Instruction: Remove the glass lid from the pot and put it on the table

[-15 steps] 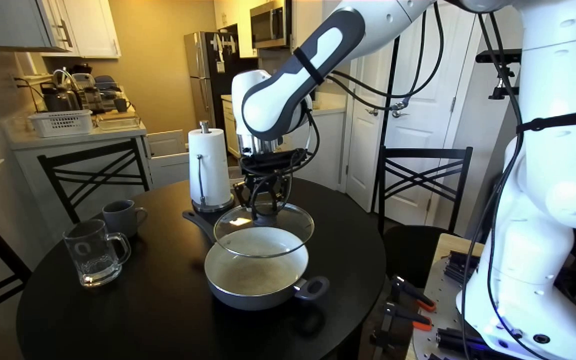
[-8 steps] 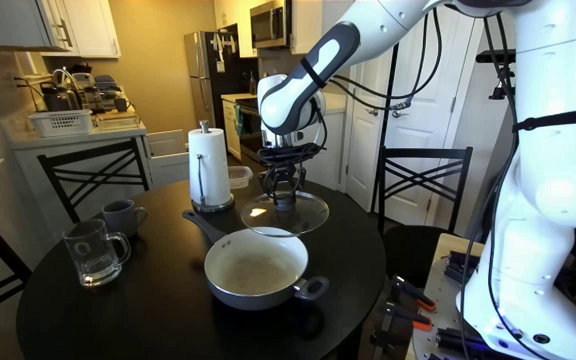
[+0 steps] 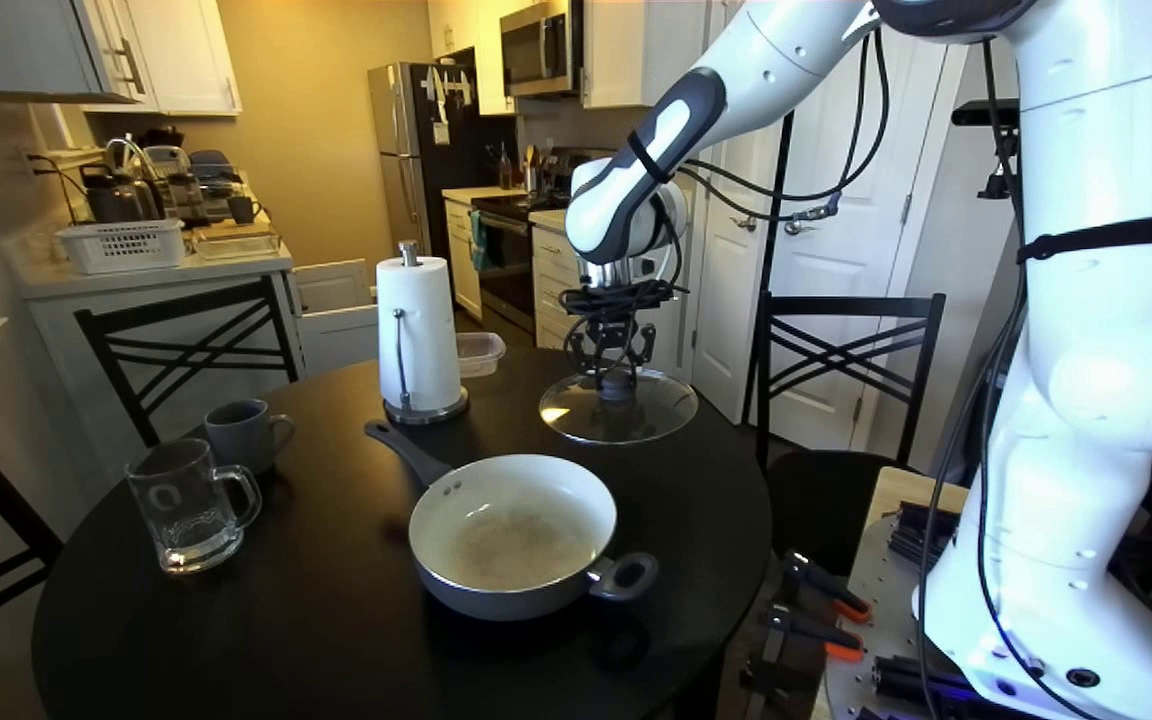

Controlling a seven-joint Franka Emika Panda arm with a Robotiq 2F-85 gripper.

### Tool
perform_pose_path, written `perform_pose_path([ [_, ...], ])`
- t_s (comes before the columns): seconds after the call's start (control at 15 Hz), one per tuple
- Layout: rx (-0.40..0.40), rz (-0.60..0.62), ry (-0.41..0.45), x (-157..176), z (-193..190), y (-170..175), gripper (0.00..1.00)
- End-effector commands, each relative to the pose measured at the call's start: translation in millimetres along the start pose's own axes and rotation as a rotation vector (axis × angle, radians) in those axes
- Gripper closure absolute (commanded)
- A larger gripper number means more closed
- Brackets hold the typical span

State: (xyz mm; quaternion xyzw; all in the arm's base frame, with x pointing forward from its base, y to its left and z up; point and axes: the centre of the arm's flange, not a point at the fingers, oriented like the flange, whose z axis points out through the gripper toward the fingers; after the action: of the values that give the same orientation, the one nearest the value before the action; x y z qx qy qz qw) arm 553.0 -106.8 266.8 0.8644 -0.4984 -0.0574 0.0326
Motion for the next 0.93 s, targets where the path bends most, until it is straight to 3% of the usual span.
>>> perform_pose_path([
  [0.0,0.019,0.048,-0.025,10,22,7,0.67],
  [0.4,0.085,0.101,-0.022,0,80,-3,0.67],
  [0.73,0.093,0.105,0.011,-5,86,-4,0.67],
  [0.8,0.088,0.104,0.017,-5,85,-4,0.17],
  [0.87,0.084,0.102,0.021,-6,83,-4,0.16],
])
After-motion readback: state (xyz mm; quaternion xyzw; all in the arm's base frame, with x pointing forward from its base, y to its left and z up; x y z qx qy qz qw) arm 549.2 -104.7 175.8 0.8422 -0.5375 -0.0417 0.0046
